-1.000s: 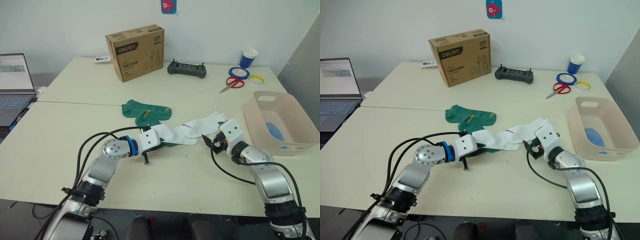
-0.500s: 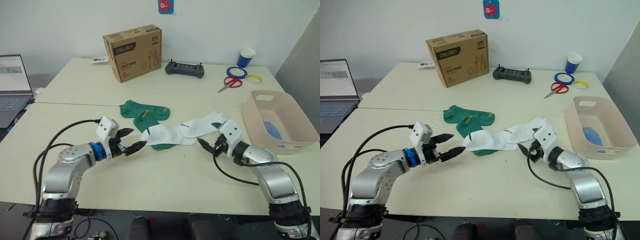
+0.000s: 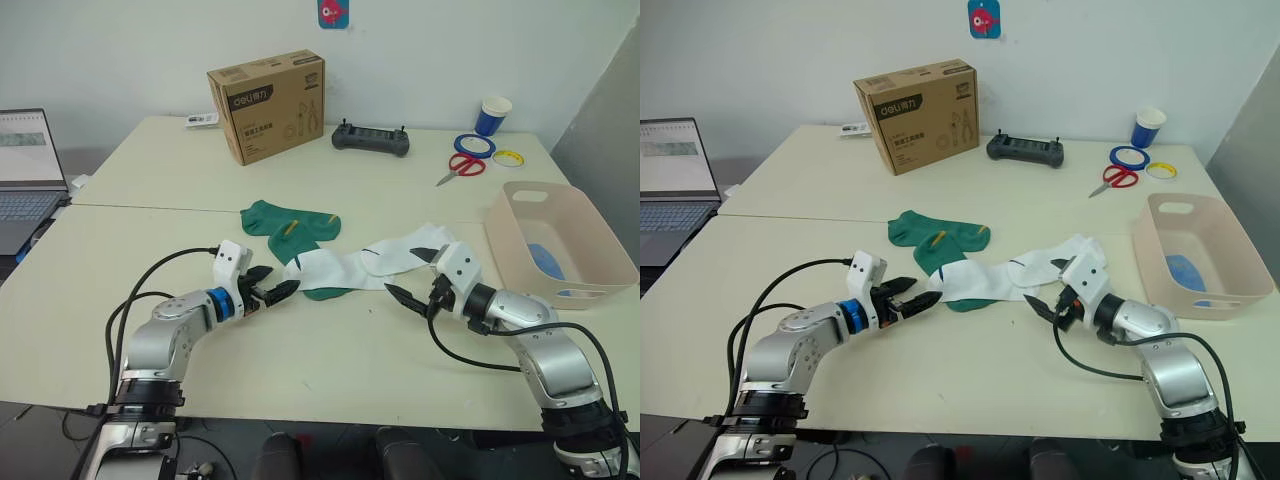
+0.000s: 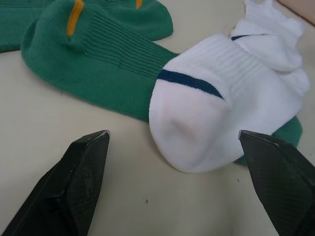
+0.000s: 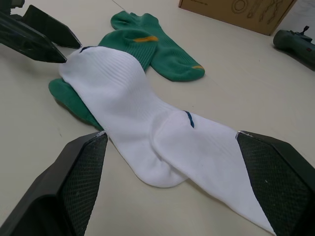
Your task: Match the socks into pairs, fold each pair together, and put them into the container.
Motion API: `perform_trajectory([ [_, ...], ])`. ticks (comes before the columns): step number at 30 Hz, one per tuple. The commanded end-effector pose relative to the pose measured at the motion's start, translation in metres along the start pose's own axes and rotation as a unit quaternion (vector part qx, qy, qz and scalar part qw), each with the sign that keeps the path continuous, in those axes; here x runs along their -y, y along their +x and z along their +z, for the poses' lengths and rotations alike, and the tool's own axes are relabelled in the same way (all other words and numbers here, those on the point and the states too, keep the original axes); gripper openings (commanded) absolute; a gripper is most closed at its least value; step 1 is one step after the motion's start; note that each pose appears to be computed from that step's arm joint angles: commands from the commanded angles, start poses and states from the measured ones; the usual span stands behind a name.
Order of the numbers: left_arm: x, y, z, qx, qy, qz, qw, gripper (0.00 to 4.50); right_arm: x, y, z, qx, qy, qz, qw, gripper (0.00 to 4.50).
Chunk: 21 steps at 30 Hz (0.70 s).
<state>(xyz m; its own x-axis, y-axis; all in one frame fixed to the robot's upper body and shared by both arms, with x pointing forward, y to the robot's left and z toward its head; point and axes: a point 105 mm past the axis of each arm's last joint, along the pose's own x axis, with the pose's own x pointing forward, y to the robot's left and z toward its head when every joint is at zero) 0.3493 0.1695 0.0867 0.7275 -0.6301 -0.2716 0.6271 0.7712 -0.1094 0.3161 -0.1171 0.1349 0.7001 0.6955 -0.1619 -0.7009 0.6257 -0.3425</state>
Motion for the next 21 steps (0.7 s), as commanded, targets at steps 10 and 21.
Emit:
perform_trajectory([
  [10, 0.009, -0.002, 0.014, 0.029, 0.006, -0.041, 0.999, 0.49, 0.007, -0.001, 0.008, 0.016, -0.008, -0.025, 1.000, 4.50],
  [21, 0.024, -0.026, 0.038, 0.047, 0.039, -0.067, 0.996, 0.04, 0.005, 0.000, 0.004, 0.011, -0.018, 0.001, 1.000, 4.50],
])
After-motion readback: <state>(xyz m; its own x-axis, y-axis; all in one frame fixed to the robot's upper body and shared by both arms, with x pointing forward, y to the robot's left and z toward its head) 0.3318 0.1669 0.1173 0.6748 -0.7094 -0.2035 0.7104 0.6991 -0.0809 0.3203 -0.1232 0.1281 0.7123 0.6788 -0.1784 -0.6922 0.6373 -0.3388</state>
